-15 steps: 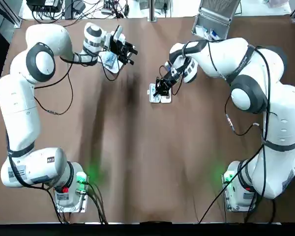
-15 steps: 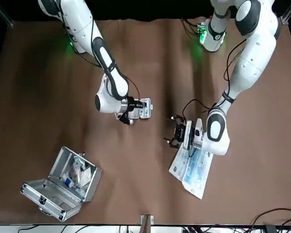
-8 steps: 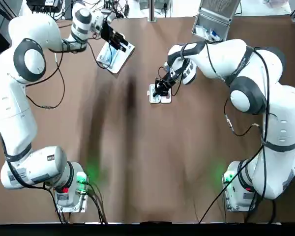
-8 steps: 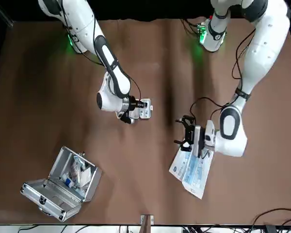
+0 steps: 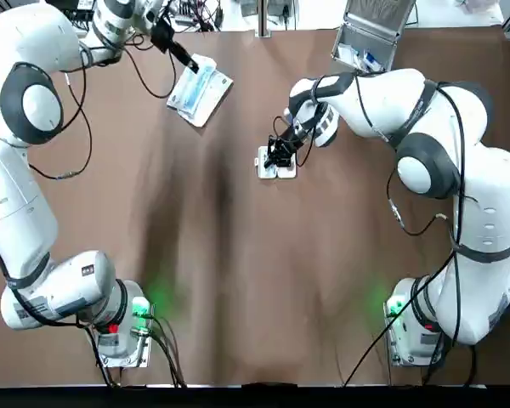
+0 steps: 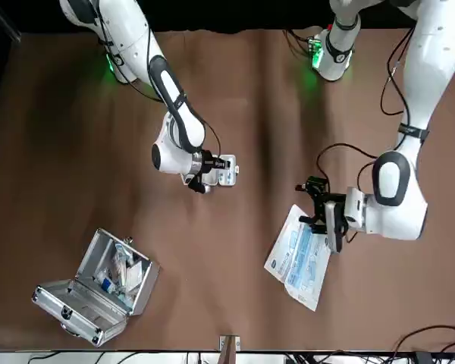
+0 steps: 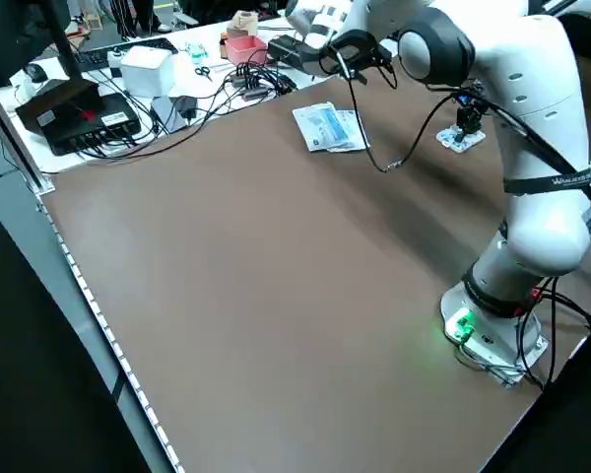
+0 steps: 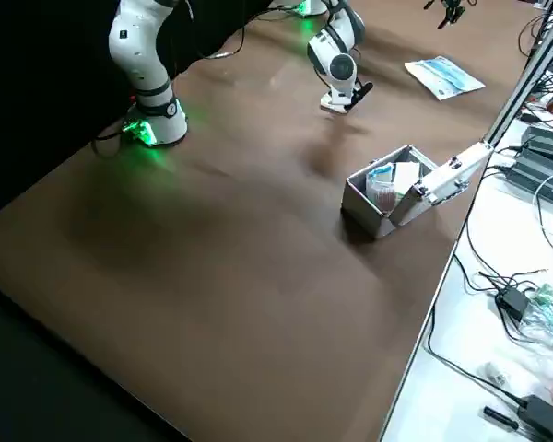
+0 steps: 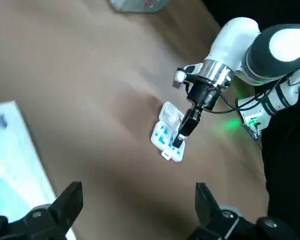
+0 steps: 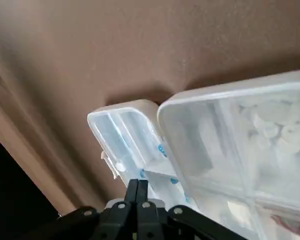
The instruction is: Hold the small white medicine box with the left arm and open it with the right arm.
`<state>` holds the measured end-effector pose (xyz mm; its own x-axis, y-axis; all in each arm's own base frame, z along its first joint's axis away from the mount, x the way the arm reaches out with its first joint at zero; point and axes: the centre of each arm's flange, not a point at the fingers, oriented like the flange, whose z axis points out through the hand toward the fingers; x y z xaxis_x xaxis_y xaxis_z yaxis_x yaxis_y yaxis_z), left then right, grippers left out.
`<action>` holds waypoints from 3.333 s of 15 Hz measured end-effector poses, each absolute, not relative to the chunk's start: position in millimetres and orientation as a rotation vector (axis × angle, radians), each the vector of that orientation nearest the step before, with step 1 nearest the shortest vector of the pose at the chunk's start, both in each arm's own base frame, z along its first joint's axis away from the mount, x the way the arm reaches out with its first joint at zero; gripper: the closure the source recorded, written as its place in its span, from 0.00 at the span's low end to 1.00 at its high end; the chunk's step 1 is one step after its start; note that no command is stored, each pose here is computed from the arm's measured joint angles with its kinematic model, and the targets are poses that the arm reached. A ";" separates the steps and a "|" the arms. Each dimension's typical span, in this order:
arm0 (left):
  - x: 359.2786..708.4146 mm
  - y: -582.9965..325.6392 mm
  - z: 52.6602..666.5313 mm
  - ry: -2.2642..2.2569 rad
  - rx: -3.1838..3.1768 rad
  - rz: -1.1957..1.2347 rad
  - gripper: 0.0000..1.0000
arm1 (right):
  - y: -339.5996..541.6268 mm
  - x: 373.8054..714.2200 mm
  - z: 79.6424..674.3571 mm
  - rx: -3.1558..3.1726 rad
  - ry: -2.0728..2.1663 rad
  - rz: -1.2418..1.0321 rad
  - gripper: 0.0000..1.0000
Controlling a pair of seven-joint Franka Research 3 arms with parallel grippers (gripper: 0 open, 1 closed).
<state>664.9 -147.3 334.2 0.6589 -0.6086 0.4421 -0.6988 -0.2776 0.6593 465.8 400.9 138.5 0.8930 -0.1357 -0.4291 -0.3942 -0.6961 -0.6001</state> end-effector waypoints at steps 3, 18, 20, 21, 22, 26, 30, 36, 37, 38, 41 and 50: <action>663.8 -118.4 355.8 -0.901 2.101 0.045 0.00 | 399.9 467.9 139.3 -2.327 0.380 0.456 0.99; 643.2 -58.8 409.1 0.045 2.785 -0.427 0.00 | 341.7 546.3 231.7 -2.475 0.185 0.452 0.99; 637.9 -51.1 414.8 0.151 2.920 -0.464 0.00 | 297.6 578.9 281.7 -2.576 0.081 0.489 0.97; 636.3 -50.2 416.3 0.193 2.966 -0.474 0.00 | 284.0 588.4 299.1 -2.604 0.055 0.504 0.97; 634.3 -50.8 418.6 0.227 3.005 -0.483 0.00 | 270.2 597.7 316.3 -2.629 0.036 0.510 0.97; 623.3 -53.9 451.7 0.254 3.076 -0.475 0.00 | 217.7 627.1 374.5 -2.774 -0.021 0.493 0.95; 612.6 -49.6 514.5 0.233 3.161 -0.438 0.00 | 182.2 639.0 415.8 -2.952 -0.137 0.475 0.75; 601.8 -58.3 556.8 0.031 3.185 -0.372 0.00 | 154.6 642.2 455.6 -2.972 -0.297 0.423 0.33; 601.8 -54.8 557.6 -0.019 3.182 -0.372 0.00 | 147.9 641.9 468.5 -2.975 -0.291 0.393 0.24; 602.2 -51.0 557.2 -0.045 3.178 -0.374 0.00 | 140.8 640.0 482.8 -2.974 -0.283 0.364 0.15; 602.9 -44.9 556.8 -0.047 3.176 -0.376 0.00 | 128.0 631.5 519.6 -2.962 -0.275 0.294 0.01; 604.1 -24.2 557.0 0.116 3.179 -0.374 0.00 | 74.0 626.4 547.5 -3.030 -0.226 0.304 0.01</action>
